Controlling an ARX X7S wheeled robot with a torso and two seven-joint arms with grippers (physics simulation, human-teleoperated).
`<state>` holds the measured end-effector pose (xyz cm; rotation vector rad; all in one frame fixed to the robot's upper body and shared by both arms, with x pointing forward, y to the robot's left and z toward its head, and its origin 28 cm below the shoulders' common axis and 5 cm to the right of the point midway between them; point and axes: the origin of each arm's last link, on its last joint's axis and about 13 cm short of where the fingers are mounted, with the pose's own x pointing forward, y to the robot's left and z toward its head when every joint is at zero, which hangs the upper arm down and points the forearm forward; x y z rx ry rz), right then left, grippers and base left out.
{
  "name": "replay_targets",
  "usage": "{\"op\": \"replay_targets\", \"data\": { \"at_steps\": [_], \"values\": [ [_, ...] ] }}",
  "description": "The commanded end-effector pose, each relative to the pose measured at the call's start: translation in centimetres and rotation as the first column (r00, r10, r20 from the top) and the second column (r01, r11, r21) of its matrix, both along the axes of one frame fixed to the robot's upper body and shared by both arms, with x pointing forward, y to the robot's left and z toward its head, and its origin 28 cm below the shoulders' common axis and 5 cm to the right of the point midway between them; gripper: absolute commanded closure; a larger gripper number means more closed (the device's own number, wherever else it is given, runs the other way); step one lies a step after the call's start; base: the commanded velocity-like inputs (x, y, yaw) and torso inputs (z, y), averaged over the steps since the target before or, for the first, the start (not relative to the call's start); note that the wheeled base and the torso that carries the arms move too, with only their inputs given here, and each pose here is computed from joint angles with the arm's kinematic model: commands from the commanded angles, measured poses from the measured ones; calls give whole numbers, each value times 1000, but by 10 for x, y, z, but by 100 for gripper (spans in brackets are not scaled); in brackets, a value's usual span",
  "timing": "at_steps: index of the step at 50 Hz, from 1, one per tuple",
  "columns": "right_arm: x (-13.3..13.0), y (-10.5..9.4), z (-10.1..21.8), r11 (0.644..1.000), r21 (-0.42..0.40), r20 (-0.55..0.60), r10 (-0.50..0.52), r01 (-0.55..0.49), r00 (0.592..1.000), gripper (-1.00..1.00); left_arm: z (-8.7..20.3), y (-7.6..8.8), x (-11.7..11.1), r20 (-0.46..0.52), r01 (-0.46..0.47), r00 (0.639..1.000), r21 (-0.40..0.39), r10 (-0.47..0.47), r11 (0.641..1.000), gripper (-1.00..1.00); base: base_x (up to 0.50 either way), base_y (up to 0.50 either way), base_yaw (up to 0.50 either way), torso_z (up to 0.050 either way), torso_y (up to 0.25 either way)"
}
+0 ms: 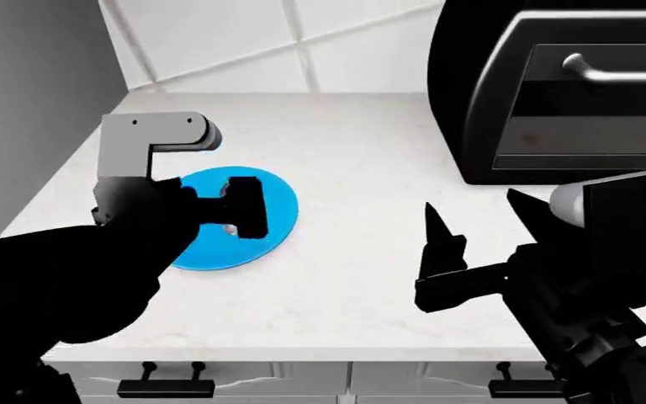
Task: Place the eggplant on the top rack of the oven.
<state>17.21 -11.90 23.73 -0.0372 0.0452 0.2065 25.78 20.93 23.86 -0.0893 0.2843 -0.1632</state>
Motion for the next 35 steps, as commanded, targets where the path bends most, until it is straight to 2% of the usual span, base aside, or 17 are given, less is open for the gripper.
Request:
{"op": "replay_targets", "data": {
  "at_steps": [1, 11, 17, 35],
  "values": [
    [3, -2, -4, 1000, 7, 9, 5, -5, 1000, -100, -3, -3, 28, -27, -74, 997, 26, 75, 997, -100, 0, 0, 0, 0, 0],
    [7, -5, -14, 998, 56, 8, 14, -14, 1000, -100, -15, -10, 38, -69, -87, 993, 87, 93, 992, -100, 0, 0, 0, 0, 0],
    [9, -6, -17, 998, 56, 3, 23, -23, 1000, -100, -21, -13, 41, -90, -78, 992, 115, 89, 990, -100, 0, 0, 0, 0, 0],
    [14, -7, -22, 998, 63, -11, 29, -28, 1000, -100, -27, -22, 58, -135, -56, 988, 113, 71, 992, -100, 0, 0, 0, 0, 0]
  ]
}}
